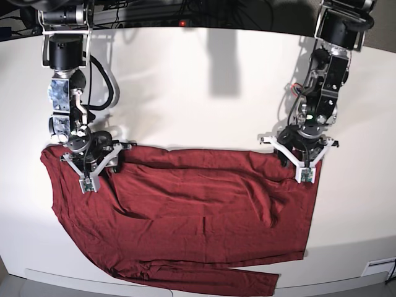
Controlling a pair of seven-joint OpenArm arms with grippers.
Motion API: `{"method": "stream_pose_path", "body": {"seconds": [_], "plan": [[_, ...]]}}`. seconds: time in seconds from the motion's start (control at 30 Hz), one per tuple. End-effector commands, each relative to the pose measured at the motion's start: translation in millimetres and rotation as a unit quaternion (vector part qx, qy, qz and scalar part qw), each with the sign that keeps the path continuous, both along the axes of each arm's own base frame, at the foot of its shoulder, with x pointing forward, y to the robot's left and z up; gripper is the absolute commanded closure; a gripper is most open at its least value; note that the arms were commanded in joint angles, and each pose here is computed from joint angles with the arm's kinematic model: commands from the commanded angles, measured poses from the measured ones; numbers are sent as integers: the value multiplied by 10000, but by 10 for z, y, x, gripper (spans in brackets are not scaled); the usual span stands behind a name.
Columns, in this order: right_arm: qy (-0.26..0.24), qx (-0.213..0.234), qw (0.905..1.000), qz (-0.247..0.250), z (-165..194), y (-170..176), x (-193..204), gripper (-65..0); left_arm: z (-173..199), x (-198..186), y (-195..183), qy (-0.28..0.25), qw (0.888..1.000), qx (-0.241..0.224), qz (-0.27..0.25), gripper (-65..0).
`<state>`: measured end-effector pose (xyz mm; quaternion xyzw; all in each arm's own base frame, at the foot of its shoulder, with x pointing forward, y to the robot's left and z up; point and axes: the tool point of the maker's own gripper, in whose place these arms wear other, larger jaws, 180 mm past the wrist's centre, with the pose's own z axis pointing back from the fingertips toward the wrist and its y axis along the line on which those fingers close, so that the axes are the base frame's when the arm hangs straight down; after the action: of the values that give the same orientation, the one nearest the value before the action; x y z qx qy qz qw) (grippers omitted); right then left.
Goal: Fold the T-shirt properly
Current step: 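Grasp the folded edge of the shirt with both grippers, then drag the held folded edge with both grippers away from the hem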
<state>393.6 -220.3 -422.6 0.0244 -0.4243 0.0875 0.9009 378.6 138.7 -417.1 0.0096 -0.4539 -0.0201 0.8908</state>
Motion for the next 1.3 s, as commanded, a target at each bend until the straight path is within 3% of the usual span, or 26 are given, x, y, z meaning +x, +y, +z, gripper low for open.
{"method": "stream_pose_path", "body": {"seconds": [0.0, 0.33, 0.53, 0.67, 0.8, 0.97, 1.27], "plan": [[-254, -28, 9997, -26, 152, -58, 108, -280, 155, 114, 35, -287, 9995, 86, -20, -225], [79, -307, 9995, 44, -38, -105, -74, -280, 126, 95, 35, -186, 9998, 89, -51, -225], [71, -218, 9997, 21, -34, -89, -71, -280, 319, 222, 36, -749, 9969, 196, -102, -225], [50, -149, 9999, 11, -23, -76, -62, -280, 360, 389, 78, -782, 9967, 221, -34, -225], [51, -150, 9999, 18, -21, -74, -61, -280, 18, 459, 103, -164, 9996, 161, 146, -225], [294, -255, 9992, 21, -95, -111, -132, -280, -461, 183, 25, 492, 9982, 316, 113, -225], [521, -383, 9977, 209, -215, -232, -350, -280, -854, -356, 158, 1079, 9919, 671, 14, -225]]}}
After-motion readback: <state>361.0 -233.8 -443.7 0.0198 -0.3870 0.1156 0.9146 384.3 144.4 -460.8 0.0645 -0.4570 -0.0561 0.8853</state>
